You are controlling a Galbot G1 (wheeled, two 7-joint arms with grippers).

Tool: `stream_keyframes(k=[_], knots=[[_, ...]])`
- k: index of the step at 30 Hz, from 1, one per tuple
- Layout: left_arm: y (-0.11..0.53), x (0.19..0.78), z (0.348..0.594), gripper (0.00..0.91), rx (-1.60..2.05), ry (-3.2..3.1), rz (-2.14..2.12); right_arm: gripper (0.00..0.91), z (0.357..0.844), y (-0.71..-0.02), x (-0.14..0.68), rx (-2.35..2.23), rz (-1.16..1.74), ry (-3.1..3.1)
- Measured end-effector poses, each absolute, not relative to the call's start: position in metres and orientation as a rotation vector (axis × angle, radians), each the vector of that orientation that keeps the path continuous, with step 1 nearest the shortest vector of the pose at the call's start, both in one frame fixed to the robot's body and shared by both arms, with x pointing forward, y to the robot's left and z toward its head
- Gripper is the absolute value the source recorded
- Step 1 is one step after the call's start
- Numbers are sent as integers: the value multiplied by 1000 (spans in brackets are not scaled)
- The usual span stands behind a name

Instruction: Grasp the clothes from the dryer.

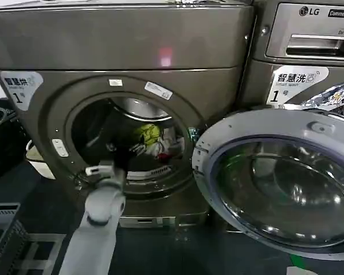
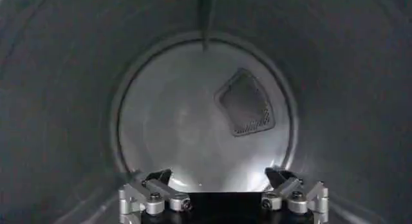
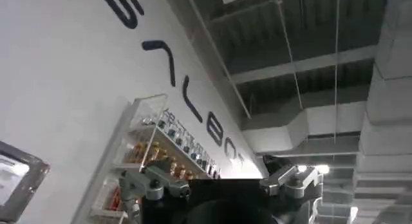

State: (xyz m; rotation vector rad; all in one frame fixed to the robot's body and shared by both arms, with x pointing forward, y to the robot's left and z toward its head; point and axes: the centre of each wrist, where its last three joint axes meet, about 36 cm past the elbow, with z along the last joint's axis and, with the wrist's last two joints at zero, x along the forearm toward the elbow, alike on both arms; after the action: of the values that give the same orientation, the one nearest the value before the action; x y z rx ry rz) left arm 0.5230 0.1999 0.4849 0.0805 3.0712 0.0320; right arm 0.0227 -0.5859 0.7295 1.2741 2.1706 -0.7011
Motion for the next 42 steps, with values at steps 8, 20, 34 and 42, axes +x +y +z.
stream_keyframes(k=[8, 20, 34, 42], knots=[[199, 604, 477, 907, 68, 3095, 46, 907, 733, -587, 22, 1263, -699, 2164], [206, 711, 489, 907, 135, 3184, 91, 907, 730, -588, 22, 1259, -676, 2160], [225, 770, 501, 907, 688, 3284, 442, 907, 725, -588, 27, 1247, -665, 2170], [228, 782, 506, 907, 1179, 3191, 786, 907, 721, -588, 28, 1252, -659, 2173]])
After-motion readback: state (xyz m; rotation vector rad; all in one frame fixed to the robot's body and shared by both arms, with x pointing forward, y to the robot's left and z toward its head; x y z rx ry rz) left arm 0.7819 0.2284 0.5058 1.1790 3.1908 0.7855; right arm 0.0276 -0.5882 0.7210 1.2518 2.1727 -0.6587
